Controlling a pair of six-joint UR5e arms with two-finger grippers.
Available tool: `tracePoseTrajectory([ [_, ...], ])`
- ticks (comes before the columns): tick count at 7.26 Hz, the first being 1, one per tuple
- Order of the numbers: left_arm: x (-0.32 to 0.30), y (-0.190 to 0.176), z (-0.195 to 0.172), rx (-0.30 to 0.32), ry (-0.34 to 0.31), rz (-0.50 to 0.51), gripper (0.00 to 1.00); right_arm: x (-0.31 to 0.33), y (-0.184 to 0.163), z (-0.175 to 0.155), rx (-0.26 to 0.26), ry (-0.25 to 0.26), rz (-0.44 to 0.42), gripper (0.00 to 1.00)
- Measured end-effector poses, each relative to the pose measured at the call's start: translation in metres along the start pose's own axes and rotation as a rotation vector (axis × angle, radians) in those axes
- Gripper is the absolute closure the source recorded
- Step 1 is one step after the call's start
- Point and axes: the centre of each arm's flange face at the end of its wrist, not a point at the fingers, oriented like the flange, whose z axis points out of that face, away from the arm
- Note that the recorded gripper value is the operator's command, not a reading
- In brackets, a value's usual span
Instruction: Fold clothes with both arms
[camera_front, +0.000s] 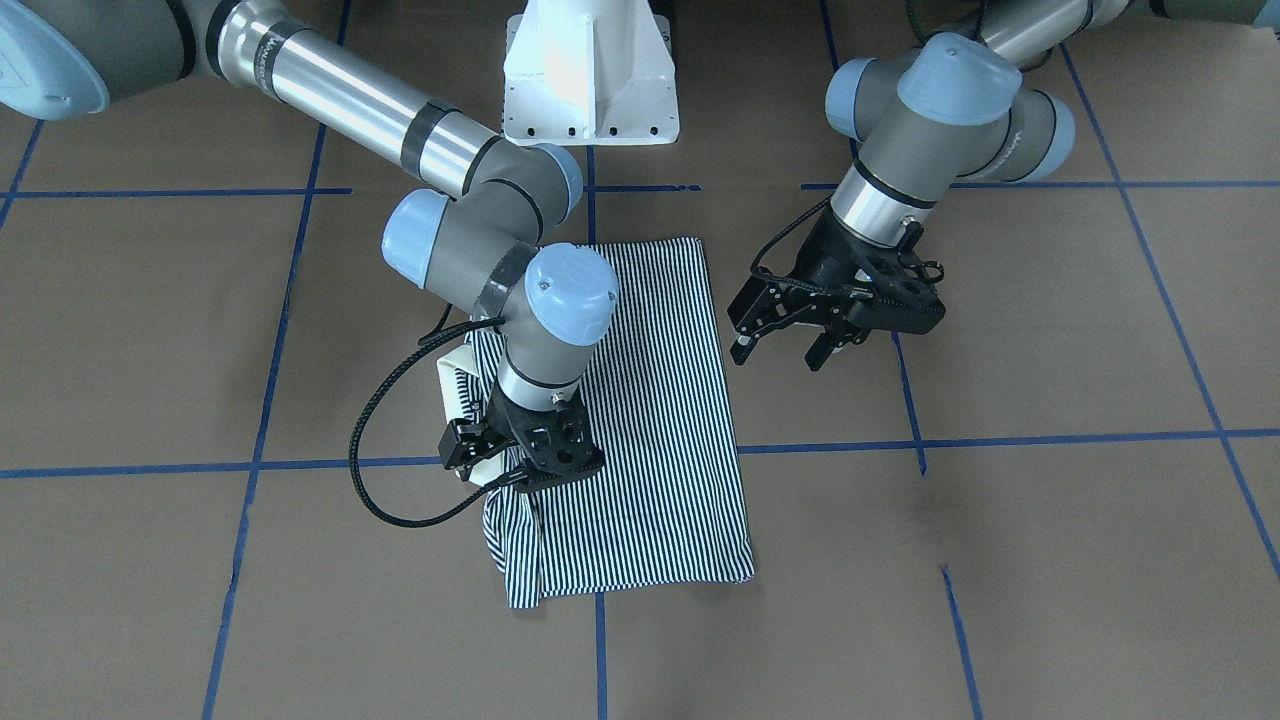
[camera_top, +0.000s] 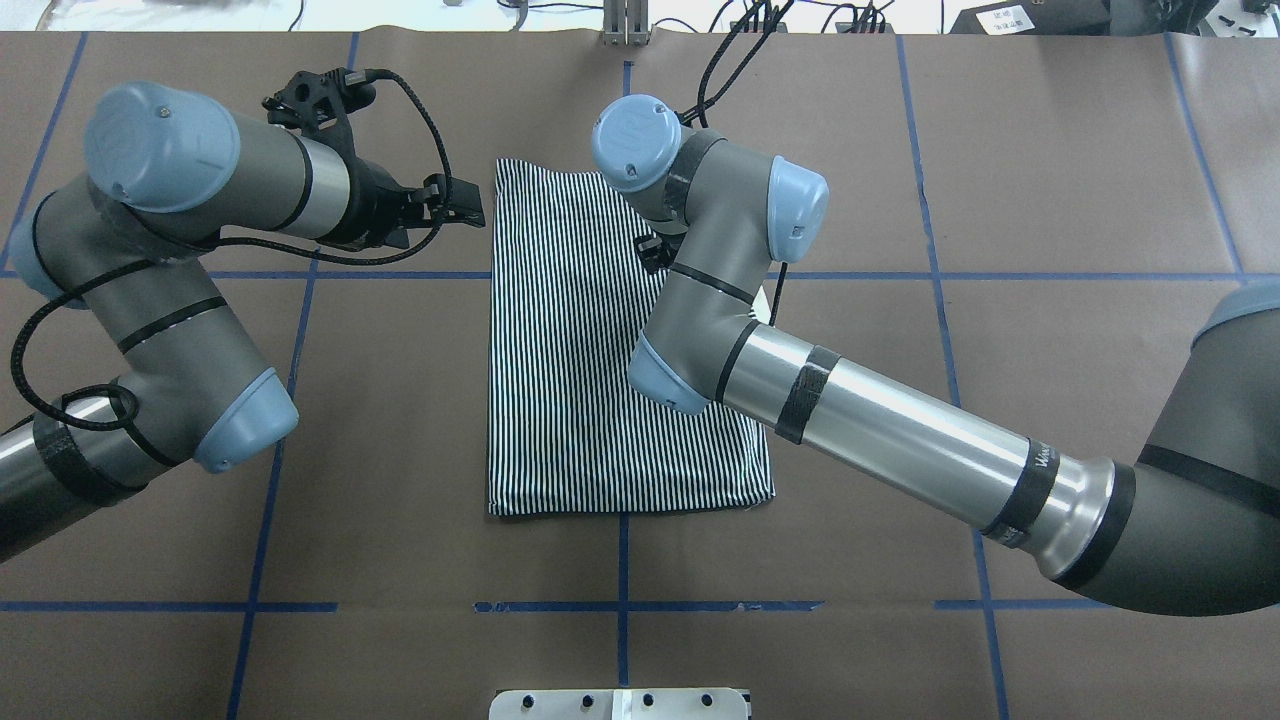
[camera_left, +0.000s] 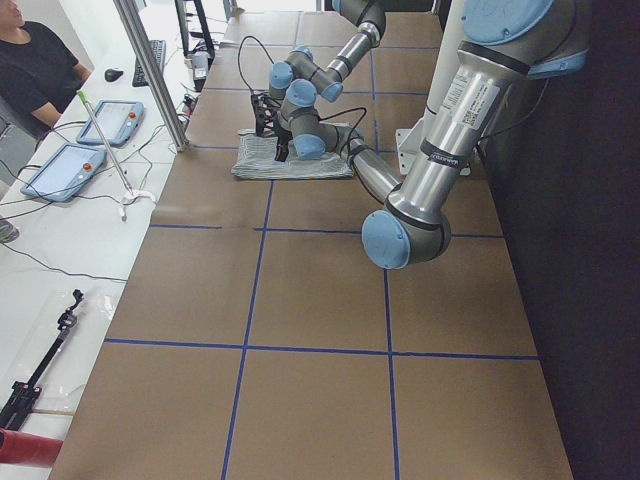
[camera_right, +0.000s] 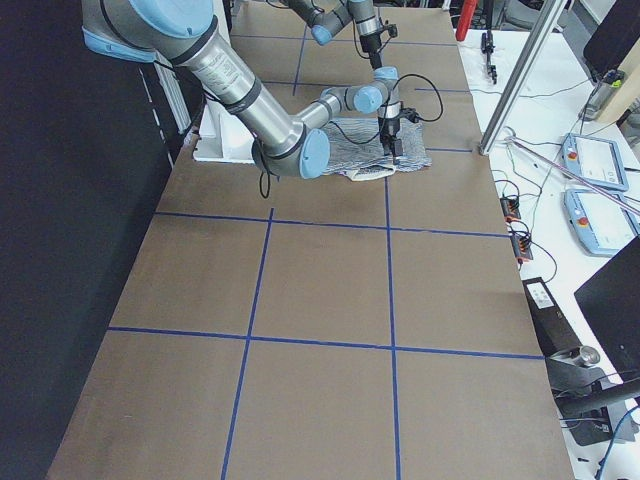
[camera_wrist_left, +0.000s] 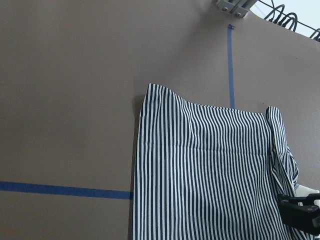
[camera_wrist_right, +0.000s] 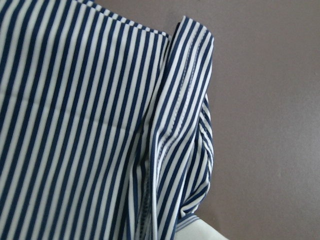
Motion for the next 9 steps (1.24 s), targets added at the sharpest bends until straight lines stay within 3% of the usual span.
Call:
tracePoseTrajectory([
  [4,-0.002,-0.001,0.000,0.000,-0.001,0.000,0.00,0.015,-0.001,0.012,-0.009,0.023,-0.017,0.00],
  [7,-0.001,0.000,0.001,-0.002,-0.001,-0.001,0.00,0.129,-0.018,0.025,-0.007,0.058,-0.078,0.00],
  [9,0.000,0.000,0.000,-0.001,0.001,-0.001,0.00,0.180,-0.029,0.005,0.005,0.002,-0.081,0.00],
])
